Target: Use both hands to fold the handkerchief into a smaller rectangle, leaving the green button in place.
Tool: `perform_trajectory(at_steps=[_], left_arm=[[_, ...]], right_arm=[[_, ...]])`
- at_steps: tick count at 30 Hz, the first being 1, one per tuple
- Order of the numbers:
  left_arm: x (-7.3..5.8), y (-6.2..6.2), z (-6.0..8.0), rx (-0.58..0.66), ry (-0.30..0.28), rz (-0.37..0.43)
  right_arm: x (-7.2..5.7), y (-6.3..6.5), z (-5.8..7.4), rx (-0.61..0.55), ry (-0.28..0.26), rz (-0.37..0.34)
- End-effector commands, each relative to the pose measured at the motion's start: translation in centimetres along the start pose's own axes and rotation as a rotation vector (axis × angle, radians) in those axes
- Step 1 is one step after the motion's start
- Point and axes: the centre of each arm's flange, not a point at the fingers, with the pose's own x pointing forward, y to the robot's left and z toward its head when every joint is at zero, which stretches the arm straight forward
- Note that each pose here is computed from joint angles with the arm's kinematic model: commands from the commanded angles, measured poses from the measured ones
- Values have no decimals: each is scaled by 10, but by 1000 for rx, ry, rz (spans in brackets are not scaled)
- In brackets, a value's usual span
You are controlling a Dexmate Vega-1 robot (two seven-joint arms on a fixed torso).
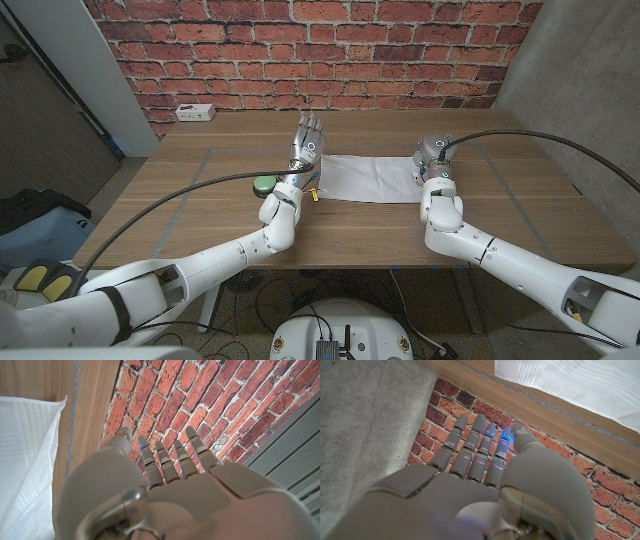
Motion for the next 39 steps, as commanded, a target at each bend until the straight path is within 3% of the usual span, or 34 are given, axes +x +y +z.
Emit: perform_trajectory(at_steps=[1, 15, 26, 39], left_arm=[[-2, 14, -4, -239, -40, -83], [-3, 13, -18, -524, -76, -257], [-5, 13, -23, -740, -162, -410], [-12, 18, -28, -803, -296, -524]], right_arm=[[-5, 1, -2, 57, -17, 57], [-10, 1, -5, 190, -29, 136], [-19, 7, -15, 357, -63, 232], [-28, 14, -18, 453, -143, 380]])
